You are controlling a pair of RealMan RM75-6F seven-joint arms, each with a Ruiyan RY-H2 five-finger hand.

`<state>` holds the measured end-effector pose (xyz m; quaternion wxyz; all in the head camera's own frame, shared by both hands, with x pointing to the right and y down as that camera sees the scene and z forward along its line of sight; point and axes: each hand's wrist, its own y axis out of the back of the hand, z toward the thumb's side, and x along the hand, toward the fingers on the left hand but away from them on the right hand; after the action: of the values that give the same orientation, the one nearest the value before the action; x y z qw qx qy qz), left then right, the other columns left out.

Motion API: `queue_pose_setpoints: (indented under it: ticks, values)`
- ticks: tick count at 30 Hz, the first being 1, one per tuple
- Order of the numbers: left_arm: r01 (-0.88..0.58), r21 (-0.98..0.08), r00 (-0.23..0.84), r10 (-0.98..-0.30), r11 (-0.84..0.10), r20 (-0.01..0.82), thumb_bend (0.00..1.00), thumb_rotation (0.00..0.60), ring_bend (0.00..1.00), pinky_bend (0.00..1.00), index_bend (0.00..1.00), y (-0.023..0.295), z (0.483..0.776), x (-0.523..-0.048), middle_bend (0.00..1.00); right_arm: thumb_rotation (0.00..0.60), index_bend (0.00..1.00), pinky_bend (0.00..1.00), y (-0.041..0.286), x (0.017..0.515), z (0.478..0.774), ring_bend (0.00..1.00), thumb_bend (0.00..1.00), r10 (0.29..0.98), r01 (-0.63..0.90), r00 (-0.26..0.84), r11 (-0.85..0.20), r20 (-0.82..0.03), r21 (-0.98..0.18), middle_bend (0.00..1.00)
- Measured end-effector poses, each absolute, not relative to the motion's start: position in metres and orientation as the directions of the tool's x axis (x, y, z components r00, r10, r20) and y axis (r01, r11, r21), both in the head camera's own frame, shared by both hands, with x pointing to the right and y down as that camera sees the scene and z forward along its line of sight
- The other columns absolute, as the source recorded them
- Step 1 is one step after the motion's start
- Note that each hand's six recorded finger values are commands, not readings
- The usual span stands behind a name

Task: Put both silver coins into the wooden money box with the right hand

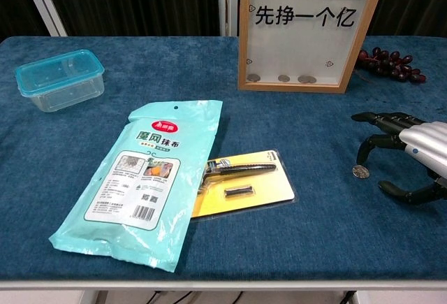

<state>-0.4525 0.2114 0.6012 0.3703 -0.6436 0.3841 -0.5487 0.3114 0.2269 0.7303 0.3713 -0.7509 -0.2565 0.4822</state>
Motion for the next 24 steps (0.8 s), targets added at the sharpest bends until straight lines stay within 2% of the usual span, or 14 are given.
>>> queue_pose_setpoints:
  ticks: [24]
  values:
    - [-0.090,-0.898,0.100,-0.901,-0.430,0.421,0.05,0.600,0.00,0.00,0.00,0.2107,0.6011,-0.4540,0.00,0.600,0.37,0.00,0.2251,0.3121,0.7309,0.00,0.36,0.742,0.029,0.393,-0.600,-0.543,-0.799,0.01]
